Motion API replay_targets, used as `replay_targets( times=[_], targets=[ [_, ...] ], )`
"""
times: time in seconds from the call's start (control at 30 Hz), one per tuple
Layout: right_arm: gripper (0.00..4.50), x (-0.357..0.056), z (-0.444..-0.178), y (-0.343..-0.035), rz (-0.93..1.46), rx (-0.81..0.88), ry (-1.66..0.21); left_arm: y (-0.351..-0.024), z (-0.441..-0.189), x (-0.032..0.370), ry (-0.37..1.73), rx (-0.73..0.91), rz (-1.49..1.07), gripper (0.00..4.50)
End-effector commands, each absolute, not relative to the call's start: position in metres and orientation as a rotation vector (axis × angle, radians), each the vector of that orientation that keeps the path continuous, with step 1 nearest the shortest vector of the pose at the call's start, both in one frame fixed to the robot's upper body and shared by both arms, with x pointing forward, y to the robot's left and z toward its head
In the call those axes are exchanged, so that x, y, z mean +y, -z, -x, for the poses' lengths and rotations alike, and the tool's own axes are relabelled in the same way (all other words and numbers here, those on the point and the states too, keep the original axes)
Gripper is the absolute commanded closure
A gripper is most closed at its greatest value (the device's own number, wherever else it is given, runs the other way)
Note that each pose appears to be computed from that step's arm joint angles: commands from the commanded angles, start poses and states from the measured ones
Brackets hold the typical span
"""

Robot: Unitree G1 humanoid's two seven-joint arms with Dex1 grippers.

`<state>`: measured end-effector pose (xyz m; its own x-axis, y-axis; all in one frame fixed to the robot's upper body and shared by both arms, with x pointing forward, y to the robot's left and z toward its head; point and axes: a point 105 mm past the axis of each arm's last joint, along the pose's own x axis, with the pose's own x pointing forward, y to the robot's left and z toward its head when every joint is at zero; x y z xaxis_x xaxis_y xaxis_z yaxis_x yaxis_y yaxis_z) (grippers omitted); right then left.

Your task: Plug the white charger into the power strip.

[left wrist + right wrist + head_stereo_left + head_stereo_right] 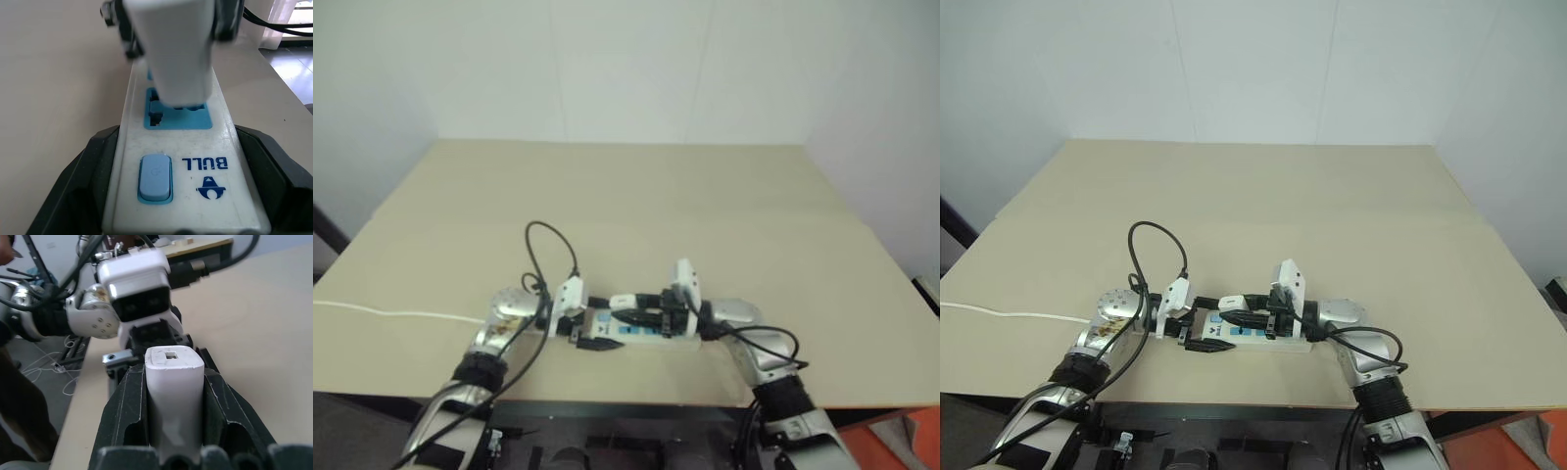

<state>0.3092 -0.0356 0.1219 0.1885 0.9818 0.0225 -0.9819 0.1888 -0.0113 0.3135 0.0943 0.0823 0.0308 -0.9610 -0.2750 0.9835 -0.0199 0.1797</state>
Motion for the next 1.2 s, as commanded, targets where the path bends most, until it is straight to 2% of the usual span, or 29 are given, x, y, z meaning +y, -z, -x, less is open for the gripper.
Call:
replay_targets(
  times=[0.03, 0.43, 0.77, 1.2],
  targets=[
    [3.4, -0.03, -0.317, -0.128, 0.022, -0.074, -1.352, -0.069, -0.306, 0.096, 1.567, 0.144, -0.378, 1.2],
    [3.4, -0.032, -0.317, -0.118, 0.055, -0.056, -1.355, -0.068, -0.305, 0.097, 1.563, 0.145, -0.376, 1.2],
    [3.4, -0.059, -0.315, -0.102, 0.138, 0.024, -1.353, -0.067, -0.307, 0.1, 1.549, 0.153, -0.379, 1.2],
    [3.4, -0.077, -0.312, -0.088, 0.081, 0.077, -1.266, -0.067, -0.31, 0.105, 1.507, 0.164, -0.369, 1.2]
  ],
)
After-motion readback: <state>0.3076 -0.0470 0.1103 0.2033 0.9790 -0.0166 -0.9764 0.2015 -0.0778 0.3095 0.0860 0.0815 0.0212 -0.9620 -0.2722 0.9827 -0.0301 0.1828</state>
